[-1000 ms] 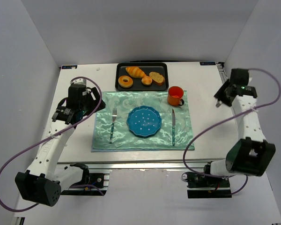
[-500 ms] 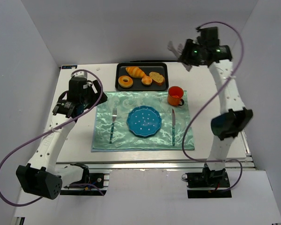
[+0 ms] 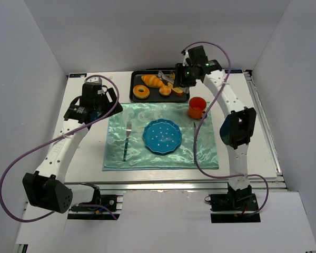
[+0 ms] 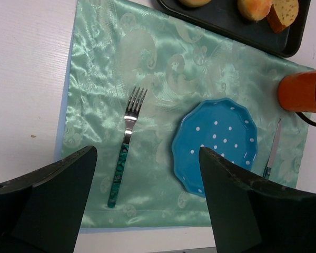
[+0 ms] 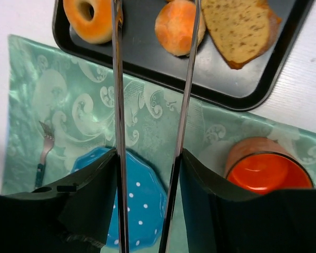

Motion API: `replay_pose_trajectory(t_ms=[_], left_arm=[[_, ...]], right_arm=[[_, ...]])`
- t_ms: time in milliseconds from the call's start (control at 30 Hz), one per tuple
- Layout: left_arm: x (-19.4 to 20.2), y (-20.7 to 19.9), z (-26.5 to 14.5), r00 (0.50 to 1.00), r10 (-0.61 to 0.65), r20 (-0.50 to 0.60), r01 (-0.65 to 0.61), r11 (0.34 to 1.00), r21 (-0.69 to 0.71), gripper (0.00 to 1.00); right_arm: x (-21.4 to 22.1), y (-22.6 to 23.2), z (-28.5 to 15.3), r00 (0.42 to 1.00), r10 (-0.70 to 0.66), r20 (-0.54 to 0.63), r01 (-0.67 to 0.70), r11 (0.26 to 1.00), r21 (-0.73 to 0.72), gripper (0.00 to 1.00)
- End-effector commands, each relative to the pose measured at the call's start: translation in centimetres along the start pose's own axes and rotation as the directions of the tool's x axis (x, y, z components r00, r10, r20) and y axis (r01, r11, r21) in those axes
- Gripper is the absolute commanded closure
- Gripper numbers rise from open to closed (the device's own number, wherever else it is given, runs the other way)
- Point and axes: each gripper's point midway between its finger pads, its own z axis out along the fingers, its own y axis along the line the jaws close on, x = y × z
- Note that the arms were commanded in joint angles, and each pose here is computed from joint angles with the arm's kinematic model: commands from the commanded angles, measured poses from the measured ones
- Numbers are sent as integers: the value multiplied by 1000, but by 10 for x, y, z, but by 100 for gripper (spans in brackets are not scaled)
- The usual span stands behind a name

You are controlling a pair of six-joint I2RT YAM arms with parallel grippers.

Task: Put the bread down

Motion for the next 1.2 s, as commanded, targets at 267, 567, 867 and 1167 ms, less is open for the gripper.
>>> replay_pose_trajectory(t_ms=[267, 567, 867, 1167], left_arm=[[0, -3, -7, 1000, 12, 4, -12, 1000, 20, 10], [5, 0, -7, 1000, 14, -4, -14, 1000, 12, 10], [11, 6, -7, 1000, 17, -16, -17, 1000, -8, 10], [11, 7, -8, 1000, 16, -17, -16, 1000, -16, 10]], right_arm=[[14, 0, 32, 989, -145, 1, 144, 980, 136, 45], [41, -8, 45, 979, -193, -65, 202, 962, 181, 41], [54, 0, 53, 973, -209, -97, 222, 964, 149, 41], [71, -4, 63, 961, -220, -166, 249, 953, 175, 47]])
